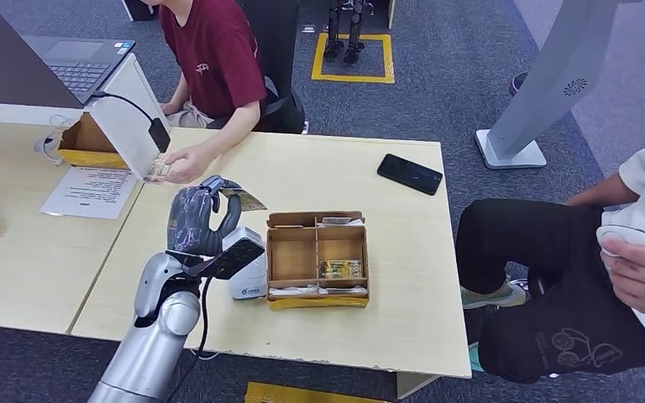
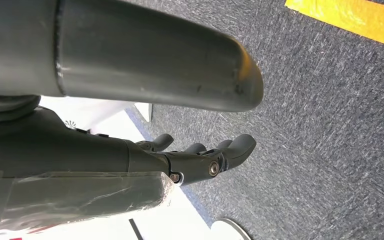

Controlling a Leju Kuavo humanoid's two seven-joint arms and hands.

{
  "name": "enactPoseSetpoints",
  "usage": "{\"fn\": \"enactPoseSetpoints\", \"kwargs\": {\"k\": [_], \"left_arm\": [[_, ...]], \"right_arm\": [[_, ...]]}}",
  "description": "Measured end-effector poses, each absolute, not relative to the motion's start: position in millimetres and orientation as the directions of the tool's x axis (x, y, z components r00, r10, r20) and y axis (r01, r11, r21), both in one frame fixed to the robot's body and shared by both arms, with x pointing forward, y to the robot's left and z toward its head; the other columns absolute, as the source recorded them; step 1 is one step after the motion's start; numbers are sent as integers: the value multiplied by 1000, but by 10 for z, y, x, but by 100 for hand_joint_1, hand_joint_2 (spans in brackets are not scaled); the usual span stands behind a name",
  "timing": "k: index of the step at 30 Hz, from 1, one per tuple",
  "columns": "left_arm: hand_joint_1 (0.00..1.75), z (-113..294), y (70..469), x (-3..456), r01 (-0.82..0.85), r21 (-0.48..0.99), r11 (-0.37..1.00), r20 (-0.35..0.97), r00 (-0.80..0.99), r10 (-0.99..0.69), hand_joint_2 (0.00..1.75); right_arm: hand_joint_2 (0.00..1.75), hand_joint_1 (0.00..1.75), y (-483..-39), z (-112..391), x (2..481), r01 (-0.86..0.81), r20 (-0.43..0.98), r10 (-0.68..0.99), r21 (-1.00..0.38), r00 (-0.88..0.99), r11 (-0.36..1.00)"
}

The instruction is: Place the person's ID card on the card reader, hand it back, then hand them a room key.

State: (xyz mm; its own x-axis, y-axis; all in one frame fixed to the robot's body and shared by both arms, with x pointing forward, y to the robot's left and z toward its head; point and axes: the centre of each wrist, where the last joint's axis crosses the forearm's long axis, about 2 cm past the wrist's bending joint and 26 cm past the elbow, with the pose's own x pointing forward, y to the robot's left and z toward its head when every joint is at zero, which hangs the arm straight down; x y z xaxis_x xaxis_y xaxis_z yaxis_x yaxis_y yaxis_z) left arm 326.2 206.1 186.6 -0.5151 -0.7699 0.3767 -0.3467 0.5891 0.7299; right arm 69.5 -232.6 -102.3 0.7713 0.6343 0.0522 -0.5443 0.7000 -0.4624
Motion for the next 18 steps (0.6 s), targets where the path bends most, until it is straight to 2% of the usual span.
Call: {"fn": "enactPoseSetpoints", "kwargs": {"k": [9, 16, 17, 18], "left_arm": [[175, 2042, 2507, 3778, -485, 730, 481, 362, -321, -875, 175], [175, 1935, 2680, 3852, -508, 749, 426, 346, -248, -905, 175], [152, 1896, 2709, 3858, -504, 755, 418, 347, -234, -908, 175], [144, 1869, 2728, 3862, -502, 760, 413, 347, -224, -911, 175]], "right_arm": [[0, 0, -2301, -1016, 721, -577, 61, 676, -470, 734, 669], [0, 0, -2293, -1014, 731, -586, 61, 688, -472, 724, 659], [0, 0, -2292, -1013, 733, -587, 63, 690, -472, 721, 657], [0, 0, -2292, -1012, 736, -588, 64, 691, -473, 720, 656]]}}
